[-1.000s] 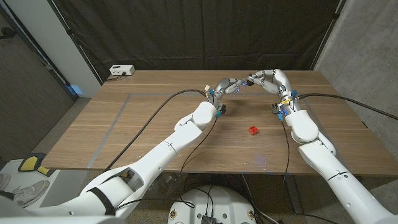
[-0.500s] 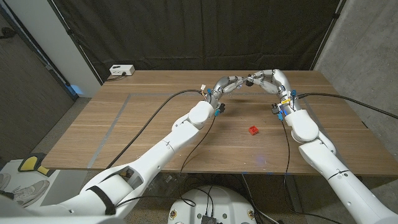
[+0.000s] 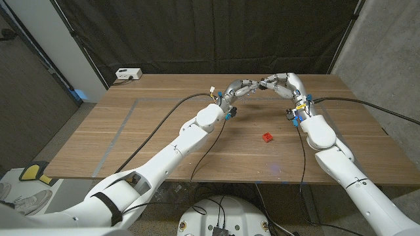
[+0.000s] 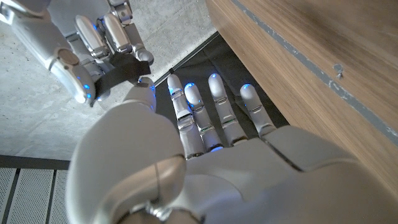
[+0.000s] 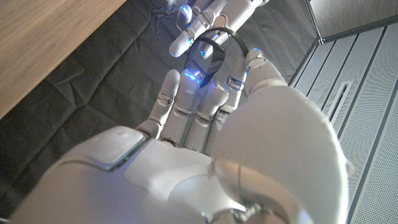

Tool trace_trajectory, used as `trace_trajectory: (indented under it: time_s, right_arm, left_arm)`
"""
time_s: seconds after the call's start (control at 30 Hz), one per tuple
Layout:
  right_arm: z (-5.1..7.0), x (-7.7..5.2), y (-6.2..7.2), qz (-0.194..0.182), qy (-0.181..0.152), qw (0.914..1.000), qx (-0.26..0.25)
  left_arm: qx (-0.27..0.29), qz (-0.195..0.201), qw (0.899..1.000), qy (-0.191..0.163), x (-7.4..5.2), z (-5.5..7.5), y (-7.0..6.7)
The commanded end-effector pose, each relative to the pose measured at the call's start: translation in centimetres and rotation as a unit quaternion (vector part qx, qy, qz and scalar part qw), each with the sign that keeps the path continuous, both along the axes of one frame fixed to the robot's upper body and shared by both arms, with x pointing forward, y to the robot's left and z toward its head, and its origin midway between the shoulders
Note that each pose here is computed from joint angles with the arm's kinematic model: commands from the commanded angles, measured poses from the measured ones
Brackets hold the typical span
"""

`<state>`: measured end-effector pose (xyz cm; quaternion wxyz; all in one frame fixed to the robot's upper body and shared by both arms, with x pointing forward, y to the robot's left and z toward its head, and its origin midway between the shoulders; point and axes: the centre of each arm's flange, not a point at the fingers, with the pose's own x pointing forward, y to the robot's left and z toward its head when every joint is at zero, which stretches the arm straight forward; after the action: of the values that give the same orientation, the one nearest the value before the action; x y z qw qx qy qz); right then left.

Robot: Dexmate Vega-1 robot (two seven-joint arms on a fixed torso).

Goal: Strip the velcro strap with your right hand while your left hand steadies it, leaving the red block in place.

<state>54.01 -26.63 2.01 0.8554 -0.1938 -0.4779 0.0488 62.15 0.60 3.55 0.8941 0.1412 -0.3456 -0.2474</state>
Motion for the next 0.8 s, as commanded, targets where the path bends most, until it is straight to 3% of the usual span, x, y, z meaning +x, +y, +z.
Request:
trace_trajectory:
  time_s: [0.03, 0.8]
  right_arm:
    - [0.11, 0.20, 0.16, -0.004, 0.000, 1.0000, -0.001]
    - [0.25, 0.00, 0.32, 0.002, -0.006, 0.9999, 0.010]
  left_arm:
    - [-0.023, -0.033, 0.999, 0.005, 0.12, 0.11, 0.23]
    - [0.005, -0.030, 0.999, -0.011, -0.29, 0.62, 0.47]
